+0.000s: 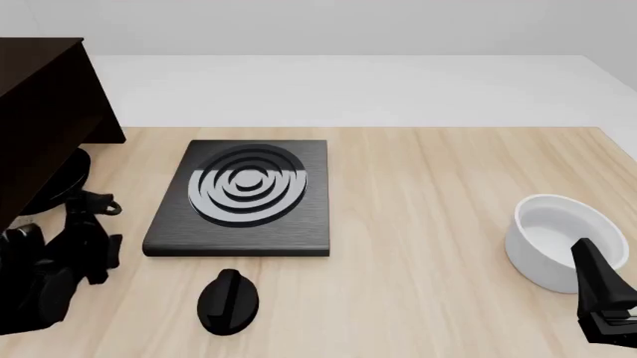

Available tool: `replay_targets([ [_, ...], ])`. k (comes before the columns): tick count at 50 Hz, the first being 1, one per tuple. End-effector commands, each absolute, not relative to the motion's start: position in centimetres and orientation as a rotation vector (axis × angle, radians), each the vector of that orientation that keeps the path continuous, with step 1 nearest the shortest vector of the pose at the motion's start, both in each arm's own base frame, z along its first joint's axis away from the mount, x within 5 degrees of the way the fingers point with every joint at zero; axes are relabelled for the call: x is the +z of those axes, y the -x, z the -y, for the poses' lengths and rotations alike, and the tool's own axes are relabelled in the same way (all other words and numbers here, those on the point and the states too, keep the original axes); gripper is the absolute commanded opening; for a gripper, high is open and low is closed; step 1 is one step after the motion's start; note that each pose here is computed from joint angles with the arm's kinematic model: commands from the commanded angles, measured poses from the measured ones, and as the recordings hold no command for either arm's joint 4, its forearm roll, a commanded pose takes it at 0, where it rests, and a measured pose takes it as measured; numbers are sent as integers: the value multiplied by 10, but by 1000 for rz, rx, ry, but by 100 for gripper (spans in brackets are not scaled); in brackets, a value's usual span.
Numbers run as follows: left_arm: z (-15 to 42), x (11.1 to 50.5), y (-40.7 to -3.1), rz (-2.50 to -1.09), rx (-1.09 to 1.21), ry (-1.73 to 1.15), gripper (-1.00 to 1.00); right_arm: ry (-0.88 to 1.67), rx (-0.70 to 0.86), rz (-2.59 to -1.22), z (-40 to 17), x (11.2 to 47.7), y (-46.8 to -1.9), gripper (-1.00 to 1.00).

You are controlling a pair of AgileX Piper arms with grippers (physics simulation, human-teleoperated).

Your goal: Put the frying pan under the cabinet shelf.

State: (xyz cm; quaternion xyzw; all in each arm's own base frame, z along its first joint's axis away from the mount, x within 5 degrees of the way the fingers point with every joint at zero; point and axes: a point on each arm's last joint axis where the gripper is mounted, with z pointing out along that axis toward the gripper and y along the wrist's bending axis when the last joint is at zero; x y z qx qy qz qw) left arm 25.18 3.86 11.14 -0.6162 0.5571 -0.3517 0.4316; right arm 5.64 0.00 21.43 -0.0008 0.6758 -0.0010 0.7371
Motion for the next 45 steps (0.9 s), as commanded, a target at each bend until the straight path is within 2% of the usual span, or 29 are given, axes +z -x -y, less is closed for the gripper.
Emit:
replay_targets([
  [1,-20,128,-222,-1438,-913,1449,100,2,-2,-1484,0,214,-56,100],
  [4,-14,126,-215,-1461,-928,1436,100,2,-2,-1484,0,214,-56,100],
  [9,-8,146,-203,-1481,-931,1339,100,2,-2,-1484,0,214,-56,100],
  [17,4,143,-175,-1521,-969,1267,100,2,-2,-1484,0,214,-56,100],
  [26,12,155,-162,-1549,-967,1081,100,2,-2,-1484,0,214,-56,100],
  [36,21,198,-128,-1527,-966,789,100,2,-2,-1484,0,214,-56,100],
  [45,23,196,-128,-1572,-932,737,100,2,-2,-1484,0,214,-56,100],
])
